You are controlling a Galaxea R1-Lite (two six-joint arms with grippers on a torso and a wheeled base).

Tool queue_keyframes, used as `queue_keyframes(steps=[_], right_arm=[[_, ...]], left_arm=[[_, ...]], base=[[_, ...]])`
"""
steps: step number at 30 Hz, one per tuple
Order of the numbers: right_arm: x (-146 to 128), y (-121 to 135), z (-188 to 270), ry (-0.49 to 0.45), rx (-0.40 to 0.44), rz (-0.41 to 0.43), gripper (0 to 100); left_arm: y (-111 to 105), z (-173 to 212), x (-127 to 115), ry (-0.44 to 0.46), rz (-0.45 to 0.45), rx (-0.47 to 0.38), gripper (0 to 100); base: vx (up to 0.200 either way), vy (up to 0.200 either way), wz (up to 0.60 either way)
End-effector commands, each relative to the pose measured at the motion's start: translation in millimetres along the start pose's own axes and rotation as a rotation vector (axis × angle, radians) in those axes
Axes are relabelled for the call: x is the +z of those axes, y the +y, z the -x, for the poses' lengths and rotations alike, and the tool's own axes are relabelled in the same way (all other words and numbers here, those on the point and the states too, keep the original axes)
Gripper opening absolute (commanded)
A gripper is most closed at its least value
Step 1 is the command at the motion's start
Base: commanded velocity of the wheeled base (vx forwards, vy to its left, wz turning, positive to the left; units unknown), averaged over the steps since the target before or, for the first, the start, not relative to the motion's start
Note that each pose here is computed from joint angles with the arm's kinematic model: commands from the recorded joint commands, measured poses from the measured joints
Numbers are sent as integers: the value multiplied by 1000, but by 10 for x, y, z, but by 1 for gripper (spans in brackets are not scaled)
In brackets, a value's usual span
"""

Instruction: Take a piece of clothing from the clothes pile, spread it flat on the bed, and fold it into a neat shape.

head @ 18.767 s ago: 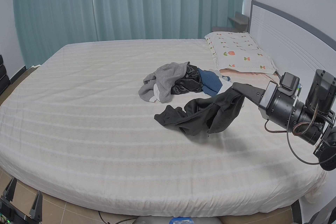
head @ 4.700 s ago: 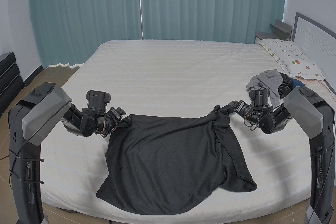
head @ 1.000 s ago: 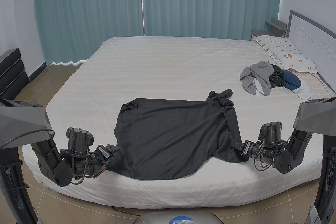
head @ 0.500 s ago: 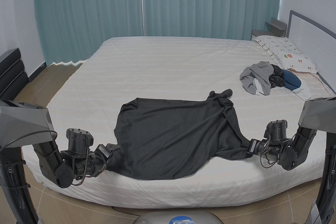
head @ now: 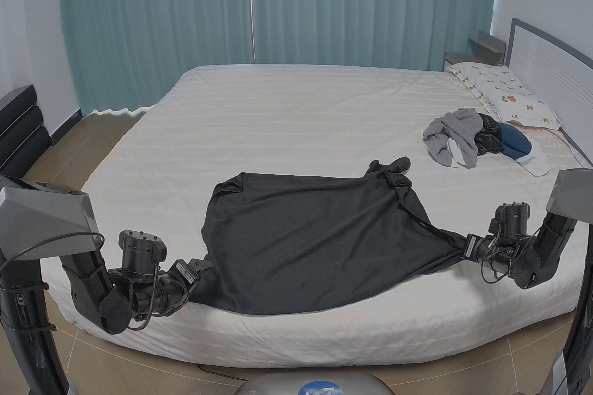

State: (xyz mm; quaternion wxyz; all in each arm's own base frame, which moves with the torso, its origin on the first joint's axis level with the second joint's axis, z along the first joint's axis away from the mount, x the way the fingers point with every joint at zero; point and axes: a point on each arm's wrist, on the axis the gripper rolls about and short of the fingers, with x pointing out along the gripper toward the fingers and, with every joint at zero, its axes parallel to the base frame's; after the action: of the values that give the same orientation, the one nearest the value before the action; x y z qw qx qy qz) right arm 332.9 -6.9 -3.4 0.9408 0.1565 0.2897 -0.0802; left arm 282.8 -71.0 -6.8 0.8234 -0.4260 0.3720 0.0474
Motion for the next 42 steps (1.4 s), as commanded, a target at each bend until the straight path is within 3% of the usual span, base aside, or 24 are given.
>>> queue_keyframes(steps=[1,3,4,9,16,23,24,34,42], right_arm=[[18,-99,-10,0,-26,-2,0],[12,-122,-5,5,-31,4,0],[5,-151,-9,11,-38,18,100],[-4,-133,-21,18,-17,19,100],[49,-115,11,-1,-5,9,100],[122,-74,135,-4,77,-10,100],[130,-65,149,-4,87,-18,100],[46,55,204,64,206,-14,100],[-6,59,154,141,225,-18,100]], left_arm=[[9,-8,-8,3,0,4,100],[10,-11,-14,5,-1,5,100],[18,-20,-17,4,-3,9,100],[18,-51,-59,-10,-19,27,100],[43,-170,-196,-38,-108,91,100],[-43,-218,-214,-46,-130,67,100],[-43,-214,-214,-47,-130,68,0],[-74,-107,-129,-76,-114,54,0],[-230,137,291,-223,-41,-33,0]], base=[[0,0,0],[0,0,0],[0,0,0],[0,0,0],[0,0,0],[0,0,0],[0,0,0],[0,0,0],[0,0,0]])
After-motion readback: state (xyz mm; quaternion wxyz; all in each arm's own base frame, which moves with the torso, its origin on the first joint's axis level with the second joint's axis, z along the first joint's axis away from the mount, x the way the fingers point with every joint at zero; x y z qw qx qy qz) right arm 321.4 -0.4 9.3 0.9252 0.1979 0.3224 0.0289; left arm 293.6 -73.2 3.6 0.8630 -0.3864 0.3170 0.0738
